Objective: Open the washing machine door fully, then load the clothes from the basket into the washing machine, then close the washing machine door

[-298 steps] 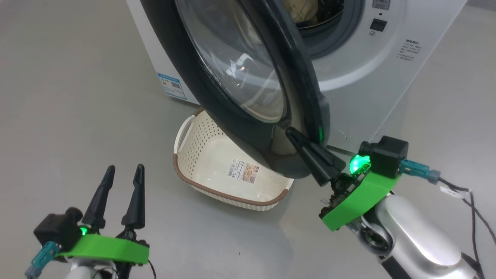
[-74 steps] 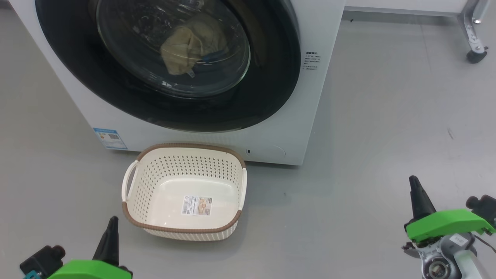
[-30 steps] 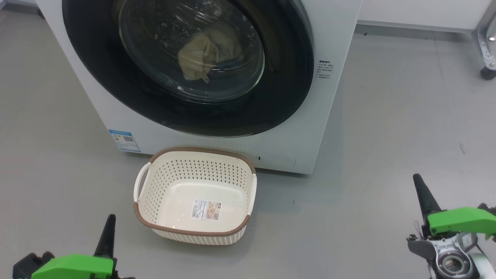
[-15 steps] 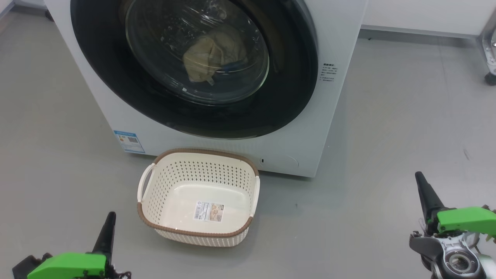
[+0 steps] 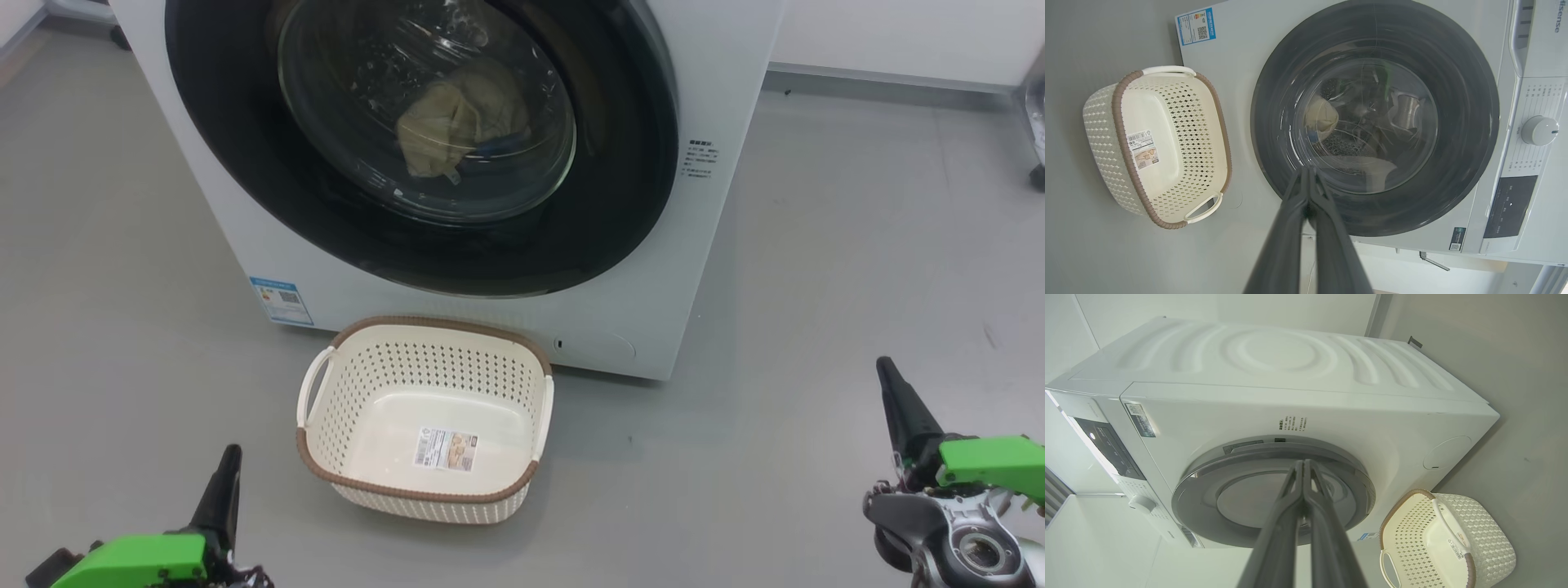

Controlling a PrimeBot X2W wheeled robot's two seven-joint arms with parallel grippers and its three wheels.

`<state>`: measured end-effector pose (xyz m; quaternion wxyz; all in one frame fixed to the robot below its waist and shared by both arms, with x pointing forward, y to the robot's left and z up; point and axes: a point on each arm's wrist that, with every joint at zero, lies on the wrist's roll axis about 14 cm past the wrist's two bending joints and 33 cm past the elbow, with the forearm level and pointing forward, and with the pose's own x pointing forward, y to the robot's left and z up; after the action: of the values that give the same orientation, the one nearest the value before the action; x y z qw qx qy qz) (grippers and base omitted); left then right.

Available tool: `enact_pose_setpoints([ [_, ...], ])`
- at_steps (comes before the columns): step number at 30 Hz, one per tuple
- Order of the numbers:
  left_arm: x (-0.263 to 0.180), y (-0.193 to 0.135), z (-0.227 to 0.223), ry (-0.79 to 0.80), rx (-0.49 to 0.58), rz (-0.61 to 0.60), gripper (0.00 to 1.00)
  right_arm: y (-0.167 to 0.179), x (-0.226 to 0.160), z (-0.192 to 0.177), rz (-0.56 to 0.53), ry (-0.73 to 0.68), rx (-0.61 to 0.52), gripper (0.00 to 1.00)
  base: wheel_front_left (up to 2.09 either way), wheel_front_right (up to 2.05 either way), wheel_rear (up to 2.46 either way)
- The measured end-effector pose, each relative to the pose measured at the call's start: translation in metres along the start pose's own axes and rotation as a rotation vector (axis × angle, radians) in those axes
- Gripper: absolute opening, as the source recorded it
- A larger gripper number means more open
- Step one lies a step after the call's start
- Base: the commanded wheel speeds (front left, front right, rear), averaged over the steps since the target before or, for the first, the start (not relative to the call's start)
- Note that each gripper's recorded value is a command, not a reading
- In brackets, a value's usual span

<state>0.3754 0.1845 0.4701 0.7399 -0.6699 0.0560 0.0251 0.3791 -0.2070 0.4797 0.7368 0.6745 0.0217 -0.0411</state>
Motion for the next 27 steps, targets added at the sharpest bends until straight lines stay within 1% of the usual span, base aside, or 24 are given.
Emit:
enact_pose_setpoints([
  [10, -0.0024, -0.0037, 0.0034, -0.009, -0.098, -0.017, 0.0, 0.006, 0.001, -0.0012, 0.021, 0.01, 0.088, 0.0, 0.0, 0.0, 0.0],
  [27, -0.0023, -0.0048, 0.0035, -0.011, -0.1, -0.021, 0.0, 0.0067, 0.001, -0.0009, 0.024, 0.008, 0.089, 0.0, 0.0, 0.0, 0.0],
])
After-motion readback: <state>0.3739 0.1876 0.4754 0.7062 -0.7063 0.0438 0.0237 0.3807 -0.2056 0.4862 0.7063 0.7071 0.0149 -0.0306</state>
